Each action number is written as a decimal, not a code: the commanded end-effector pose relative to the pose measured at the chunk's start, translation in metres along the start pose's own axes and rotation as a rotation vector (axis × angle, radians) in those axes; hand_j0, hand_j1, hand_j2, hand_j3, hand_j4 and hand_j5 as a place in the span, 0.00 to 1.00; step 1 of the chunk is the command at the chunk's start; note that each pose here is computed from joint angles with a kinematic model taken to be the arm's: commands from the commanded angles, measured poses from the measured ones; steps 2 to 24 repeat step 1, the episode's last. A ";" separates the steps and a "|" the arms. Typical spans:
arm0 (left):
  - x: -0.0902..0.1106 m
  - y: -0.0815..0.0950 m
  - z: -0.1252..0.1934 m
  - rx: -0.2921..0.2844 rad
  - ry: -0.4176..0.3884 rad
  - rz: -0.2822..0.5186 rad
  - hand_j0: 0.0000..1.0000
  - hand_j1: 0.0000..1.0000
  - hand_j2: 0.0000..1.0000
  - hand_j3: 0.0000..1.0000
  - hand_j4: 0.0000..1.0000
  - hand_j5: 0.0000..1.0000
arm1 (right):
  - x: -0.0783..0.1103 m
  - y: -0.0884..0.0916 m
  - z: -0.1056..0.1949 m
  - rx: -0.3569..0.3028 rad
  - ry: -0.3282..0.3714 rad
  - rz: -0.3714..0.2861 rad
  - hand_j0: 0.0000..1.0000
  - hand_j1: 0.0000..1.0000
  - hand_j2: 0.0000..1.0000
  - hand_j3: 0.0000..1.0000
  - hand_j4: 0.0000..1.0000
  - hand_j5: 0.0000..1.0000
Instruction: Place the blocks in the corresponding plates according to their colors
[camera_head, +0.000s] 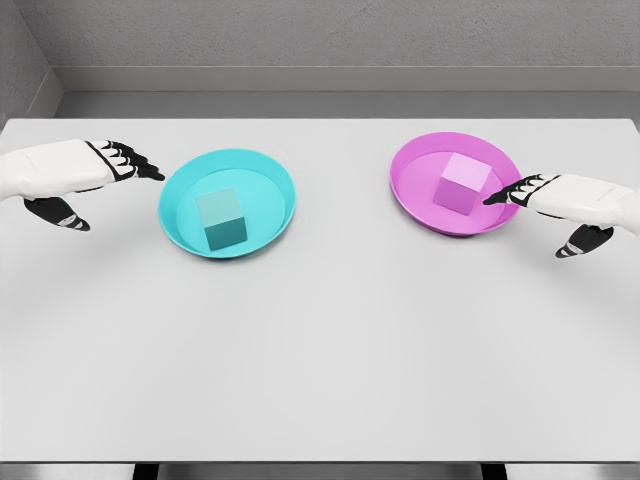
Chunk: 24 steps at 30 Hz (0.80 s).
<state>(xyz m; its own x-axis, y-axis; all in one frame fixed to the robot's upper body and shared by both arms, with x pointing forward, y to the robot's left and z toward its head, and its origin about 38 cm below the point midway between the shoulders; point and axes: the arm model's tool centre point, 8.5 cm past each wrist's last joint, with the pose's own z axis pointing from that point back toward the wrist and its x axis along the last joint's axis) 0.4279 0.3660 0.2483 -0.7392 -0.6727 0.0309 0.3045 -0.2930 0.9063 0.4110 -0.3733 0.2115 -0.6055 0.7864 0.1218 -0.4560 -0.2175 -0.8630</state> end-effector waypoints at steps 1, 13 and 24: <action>0.000 0.001 0.001 0.005 0.002 0.004 1.00 1.00 1.00 1.00 1.00 1.00 | 0.000 0.000 0.000 -0.002 0.001 -0.004 1.00 1.00 1.00 1.00 1.00 1.00; 0.000 0.001 0.001 0.005 0.002 0.004 1.00 1.00 1.00 1.00 1.00 1.00 | 0.000 0.000 0.000 -0.002 0.001 -0.004 1.00 1.00 1.00 1.00 1.00 1.00; 0.000 0.001 0.001 0.005 0.002 0.004 1.00 1.00 1.00 1.00 1.00 1.00 | 0.000 0.000 0.000 -0.002 0.001 -0.004 1.00 1.00 1.00 1.00 1.00 1.00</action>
